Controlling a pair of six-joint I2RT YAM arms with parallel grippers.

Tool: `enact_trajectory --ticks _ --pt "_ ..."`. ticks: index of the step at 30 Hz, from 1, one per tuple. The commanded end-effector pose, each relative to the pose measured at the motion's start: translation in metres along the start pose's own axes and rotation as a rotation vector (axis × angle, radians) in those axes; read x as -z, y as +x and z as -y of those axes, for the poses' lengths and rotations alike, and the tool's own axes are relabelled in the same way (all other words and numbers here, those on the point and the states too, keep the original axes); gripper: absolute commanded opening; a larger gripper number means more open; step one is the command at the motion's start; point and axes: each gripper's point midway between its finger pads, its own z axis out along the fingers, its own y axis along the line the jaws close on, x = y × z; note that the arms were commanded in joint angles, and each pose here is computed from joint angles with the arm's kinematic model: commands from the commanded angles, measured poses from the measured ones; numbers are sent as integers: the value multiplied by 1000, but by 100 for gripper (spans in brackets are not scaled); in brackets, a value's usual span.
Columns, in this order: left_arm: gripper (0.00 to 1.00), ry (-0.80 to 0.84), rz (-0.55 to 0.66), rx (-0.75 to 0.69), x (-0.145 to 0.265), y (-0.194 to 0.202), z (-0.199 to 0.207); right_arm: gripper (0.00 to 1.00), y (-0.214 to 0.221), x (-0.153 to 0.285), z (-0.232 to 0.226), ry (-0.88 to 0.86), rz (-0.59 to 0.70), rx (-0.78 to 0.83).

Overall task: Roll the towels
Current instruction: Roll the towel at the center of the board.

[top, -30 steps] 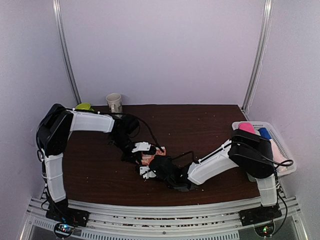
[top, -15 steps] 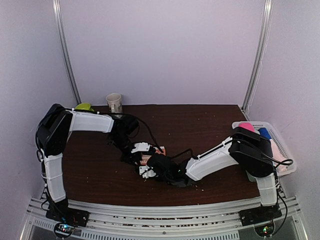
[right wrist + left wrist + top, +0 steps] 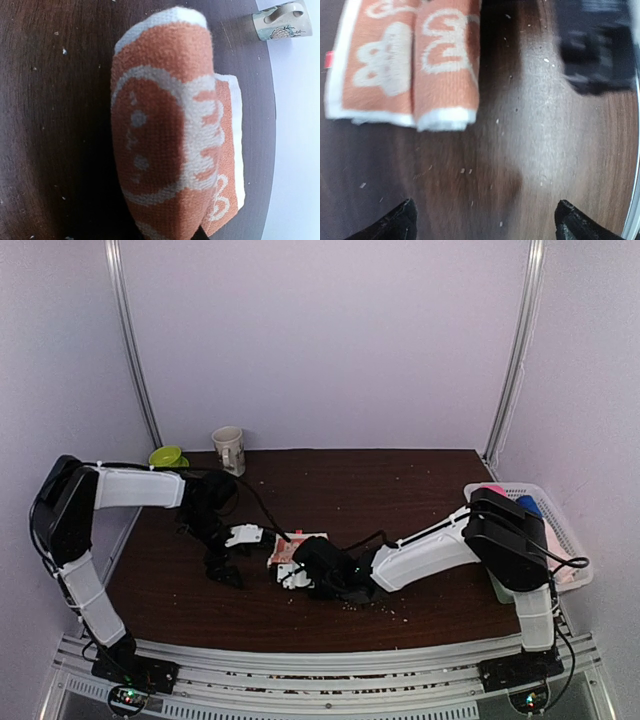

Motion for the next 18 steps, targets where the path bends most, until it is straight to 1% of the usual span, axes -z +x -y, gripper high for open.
enact_trajectory --ticks 1,4,7,11,18 --pt "98 -231 126 -82 36 -16 -18 4 8 4 -21 -188 -35 -35" --pt "98 -359 161 -152 43 -14 -20 4 6 4 -25 -295 -47 -79" --pt "98 -453 188 -208 45 -13 -21 4 12 2 -39 -440 -101 -126" --pt "97 -526 210 -276 43 -6 -12 5 12 1 -49 -574 -118 -195" --pt "90 -622 265 -422 48 -7 7 6 3 0 -55 -785 -125 -332"
